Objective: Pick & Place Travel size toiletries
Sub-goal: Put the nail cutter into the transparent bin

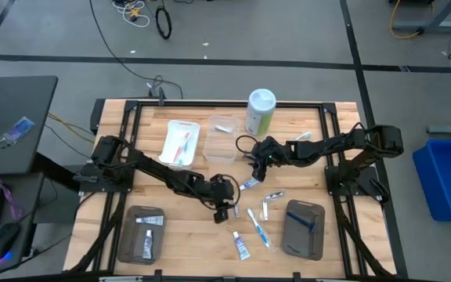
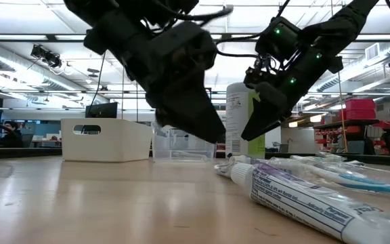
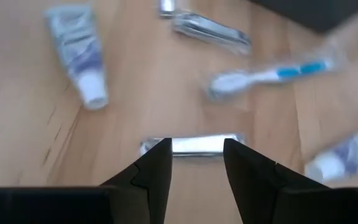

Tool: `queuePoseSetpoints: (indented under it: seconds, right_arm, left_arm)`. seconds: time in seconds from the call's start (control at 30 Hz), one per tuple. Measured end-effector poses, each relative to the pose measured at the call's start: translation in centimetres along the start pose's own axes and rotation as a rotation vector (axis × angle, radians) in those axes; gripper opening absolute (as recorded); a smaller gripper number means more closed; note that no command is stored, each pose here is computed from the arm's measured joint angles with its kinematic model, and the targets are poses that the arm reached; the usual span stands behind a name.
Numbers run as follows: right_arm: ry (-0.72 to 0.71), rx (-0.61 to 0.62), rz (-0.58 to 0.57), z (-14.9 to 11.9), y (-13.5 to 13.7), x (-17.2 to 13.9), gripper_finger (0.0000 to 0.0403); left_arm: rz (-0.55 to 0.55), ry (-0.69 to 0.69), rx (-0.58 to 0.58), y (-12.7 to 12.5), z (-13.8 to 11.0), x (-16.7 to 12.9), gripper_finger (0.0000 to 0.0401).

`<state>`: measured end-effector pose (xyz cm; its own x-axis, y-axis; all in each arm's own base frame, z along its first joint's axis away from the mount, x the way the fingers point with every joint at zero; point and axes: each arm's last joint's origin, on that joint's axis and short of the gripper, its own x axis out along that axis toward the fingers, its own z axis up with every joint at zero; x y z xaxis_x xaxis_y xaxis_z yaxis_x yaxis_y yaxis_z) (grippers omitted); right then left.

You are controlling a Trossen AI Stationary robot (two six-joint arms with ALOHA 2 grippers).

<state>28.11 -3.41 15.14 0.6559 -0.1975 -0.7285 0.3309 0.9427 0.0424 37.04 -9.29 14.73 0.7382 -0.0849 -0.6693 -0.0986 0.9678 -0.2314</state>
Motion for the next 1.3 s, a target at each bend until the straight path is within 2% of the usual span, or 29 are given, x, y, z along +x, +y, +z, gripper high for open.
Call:
queuePoseSetpoints:
  seconds: [0.07, 0.2, 0.3, 0.53, 0.7, 0.83, 0.93, 1.03, 1.3]
  right_arm:
    - [-0.032, -0.011, 0.050, 0.3, 0.6, -0.1, 0.0212]
    - [-0.087, -0.081, 0.029, 0.7, 1.0, -0.2, 0.0211]
    - [-0.092, -0.088, 0.014, 0.7, 1.0, -0.2, 0.0216]
    - [-0.092, -0.085, 0.000, 0.8, 0.4, -0.1, 0.0231]
    - [-0.080, -0.083, -0.007, 0.7, 0.2, -0.1, 0.0240]
    - [-0.063, -0.084, -0.011, 0.6, 0.1, -0.1, 0.0246]
    - [-0.059, -0.084, -0.011, 0.6, 0.1, -0.1, 0.0249]
    - [-0.050, -0.086, -0.013, 0.5, 0.1, -0.1, 0.0249]
    - [-0.028, -0.090, -0.029, 0.2, 0.0, -0.1, 0.0233]
  left_arm:
    - [-0.010, -0.005, 0.145, -0.3, 0.2, -0.1, 0.0153]
    - [-0.025, 0.031, 0.489, -0.6, 0.4, -0.2, 0.0156]
    - [-0.036, 0.062, 0.655, -0.3, 1.1, -0.3, 0.0174]
    - [-0.235, 0.071, 0.778, 0.2, 1.9, 0.3, 0.0240]
    - [-0.250, 0.104, 0.864, 0.8, 1.5, 3.1, 0.0261]
    - [-0.222, 0.171, 0.864, 1.0, 1.9, 5.3, 0.0260]
    - [-0.220, 0.270, 0.877, 1.0, 2.2, 5.6, 0.0246]
    - [-0.221, 0.338, 0.885, 1.0, 2.1, 5.4, 0.0212]
    - [-0.227, 0.416, 0.840, 1.1, 1.6, 4.8, 0.0053]
